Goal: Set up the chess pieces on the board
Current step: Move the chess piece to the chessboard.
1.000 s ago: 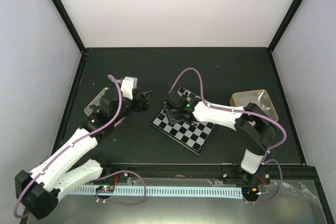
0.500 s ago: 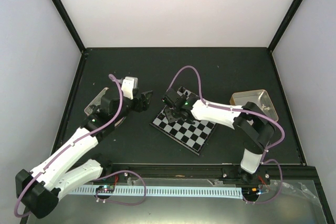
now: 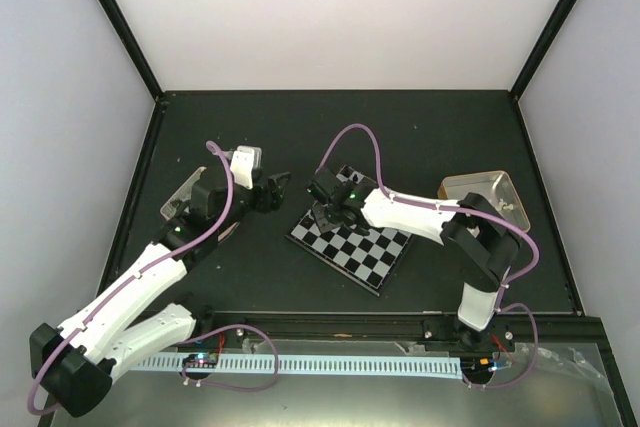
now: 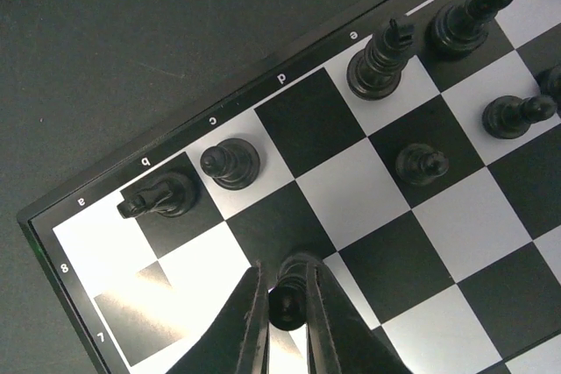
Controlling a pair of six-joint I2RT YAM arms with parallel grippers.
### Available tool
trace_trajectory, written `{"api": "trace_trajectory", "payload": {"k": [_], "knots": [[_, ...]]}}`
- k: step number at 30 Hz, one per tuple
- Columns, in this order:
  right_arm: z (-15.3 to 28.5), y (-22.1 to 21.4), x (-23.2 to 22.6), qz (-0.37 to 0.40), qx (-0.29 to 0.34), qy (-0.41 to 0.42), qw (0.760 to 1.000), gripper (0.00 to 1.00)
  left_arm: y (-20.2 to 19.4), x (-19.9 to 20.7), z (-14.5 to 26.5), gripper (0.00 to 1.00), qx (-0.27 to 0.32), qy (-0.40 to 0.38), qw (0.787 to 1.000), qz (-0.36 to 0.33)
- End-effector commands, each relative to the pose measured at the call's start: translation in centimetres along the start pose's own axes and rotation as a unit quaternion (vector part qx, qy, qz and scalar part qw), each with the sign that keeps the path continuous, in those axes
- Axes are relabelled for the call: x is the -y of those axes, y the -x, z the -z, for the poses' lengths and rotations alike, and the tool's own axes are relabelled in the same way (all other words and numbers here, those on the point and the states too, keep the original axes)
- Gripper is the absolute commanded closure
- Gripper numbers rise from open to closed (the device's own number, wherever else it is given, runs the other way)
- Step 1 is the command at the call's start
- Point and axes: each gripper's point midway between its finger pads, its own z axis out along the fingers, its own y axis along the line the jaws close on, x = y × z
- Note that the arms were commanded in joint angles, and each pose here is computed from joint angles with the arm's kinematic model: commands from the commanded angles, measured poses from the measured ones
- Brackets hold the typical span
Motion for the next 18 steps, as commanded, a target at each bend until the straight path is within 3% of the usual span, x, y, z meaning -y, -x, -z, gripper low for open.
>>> {"api": "trace_trajectory", "payload": {"k": [1, 18], "knots": [[0.1, 0.8, 0.3, 0.000, 0.010, -0.014, 1.000, 0.91, 1.9, -0.1, 0.8, 0.23, 0.022, 0.010, 1.000, 0.005], [0.5, 5.7, 0.4, -0.043, 0.082, 0.000, 0.996, 0.89, 2.0, -1.1, 1.2, 0.22, 0.027, 0.032, 0.999, 0.013]]}}
